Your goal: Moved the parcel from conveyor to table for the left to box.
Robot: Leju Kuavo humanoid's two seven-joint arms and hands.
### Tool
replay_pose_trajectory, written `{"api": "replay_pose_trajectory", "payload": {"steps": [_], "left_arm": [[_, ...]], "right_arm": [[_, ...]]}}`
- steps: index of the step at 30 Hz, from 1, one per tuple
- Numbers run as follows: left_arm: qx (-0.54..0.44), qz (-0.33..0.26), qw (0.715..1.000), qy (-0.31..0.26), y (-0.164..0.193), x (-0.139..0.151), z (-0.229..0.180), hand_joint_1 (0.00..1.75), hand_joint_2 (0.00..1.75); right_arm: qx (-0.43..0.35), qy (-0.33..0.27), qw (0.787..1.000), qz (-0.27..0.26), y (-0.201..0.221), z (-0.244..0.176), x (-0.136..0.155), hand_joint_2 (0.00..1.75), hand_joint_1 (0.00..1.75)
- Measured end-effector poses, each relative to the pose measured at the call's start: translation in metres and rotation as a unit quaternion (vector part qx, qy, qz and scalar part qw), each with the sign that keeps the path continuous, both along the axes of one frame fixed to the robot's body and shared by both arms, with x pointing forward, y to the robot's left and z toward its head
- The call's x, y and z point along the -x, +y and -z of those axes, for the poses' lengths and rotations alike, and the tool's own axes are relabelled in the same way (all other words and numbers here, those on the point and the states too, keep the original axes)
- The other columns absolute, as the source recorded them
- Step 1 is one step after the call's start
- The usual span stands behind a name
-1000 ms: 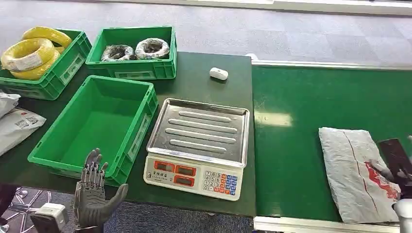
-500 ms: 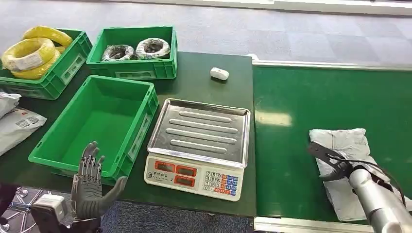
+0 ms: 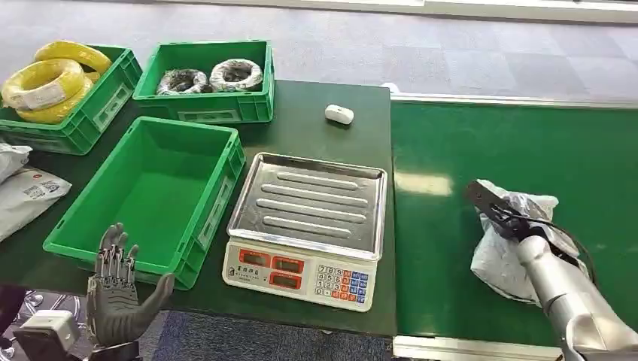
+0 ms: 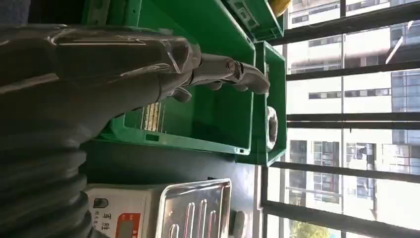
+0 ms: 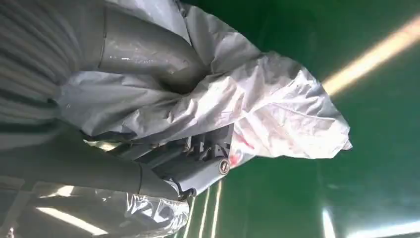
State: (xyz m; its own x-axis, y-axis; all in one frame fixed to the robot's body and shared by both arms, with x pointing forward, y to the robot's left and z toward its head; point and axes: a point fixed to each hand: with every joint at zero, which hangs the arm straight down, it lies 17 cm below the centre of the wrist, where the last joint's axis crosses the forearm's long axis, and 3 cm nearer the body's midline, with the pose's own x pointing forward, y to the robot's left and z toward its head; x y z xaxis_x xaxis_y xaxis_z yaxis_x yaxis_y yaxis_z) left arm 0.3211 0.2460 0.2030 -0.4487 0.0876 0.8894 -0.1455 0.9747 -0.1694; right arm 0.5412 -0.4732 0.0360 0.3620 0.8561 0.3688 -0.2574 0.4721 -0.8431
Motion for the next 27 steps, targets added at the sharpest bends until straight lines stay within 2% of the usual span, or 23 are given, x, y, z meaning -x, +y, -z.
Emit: {"api": "replay_pose_trajectory", "payload": {"steps": [3, 5, 6, 9, 11, 15, 17, 19, 24, 27], "left_arm": [[0.002, -0.006, 1.0, 0.0, 0.003, 0.002, 0.0, 0.0, 1.75], [0.003, -0.015, 1.0, -0.001, 0.006, 0.003, 0.0, 0.0, 1.75], [0.003, -0.019, 1.0, -0.003, 0.007, 0.004, -0.001, 0.0, 1.75], [0.004, -0.033, 0.999, -0.013, 0.011, 0.005, -0.005, 0.0, 1.75], [0.005, -0.036, 0.999, -0.023, 0.011, 0.003, -0.01, 0.0, 1.75], [0.01, -0.029, 0.998, -0.049, 0.006, -0.004, -0.022, 0.0, 1.75], [0.012, -0.022, 0.998, -0.059, 0.003, -0.01, -0.027, 0.0, 1.75], [0.013, -0.019, 0.998, -0.067, 0.0, -0.014, -0.029, 0.0, 1.75], [0.016, -0.01, 0.996, -0.087, -0.006, -0.024, -0.038, 0.0, 1.75], [0.018, -0.01, 0.995, -0.099, -0.005, -0.031, -0.047, 0.0, 1.75]], "right_arm": [[-0.011, -0.041, 0.999, -0.004, 0.011, -0.016, -0.012, 1.75, 1.75], [-0.022, -0.145, 0.989, -0.007, 0.019, -0.051, -0.026, 1.75, 1.75], [-0.028, -0.207, 0.978, -0.012, 0.026, -0.076, -0.032, 1.75, 1.75], [-0.028, -0.378, 0.924, -0.043, 0.057, -0.155, -0.031, 1.75, 1.75], [-0.026, -0.449, 0.89, -0.079, 0.091, -0.196, -0.022, 1.75, 1.75], [-0.024, -0.529, 0.832, -0.167, 0.178, -0.255, 0.002, 1.75, 1.75], [-0.022, -0.548, 0.809, -0.21, 0.223, -0.276, 0.014, 1.75, 1.75], [-0.041, -0.545, 0.8, -0.248, 0.263, -0.287, 0.021, 1.75, 1.75], [-0.11, -0.447, 0.813, -0.356, 0.354, -0.273, 0.024, 1.75, 1.75], [-0.148, -0.395, 0.814, -0.4, 0.393, -0.262, 0.027, 1.75, 1.75]]}}
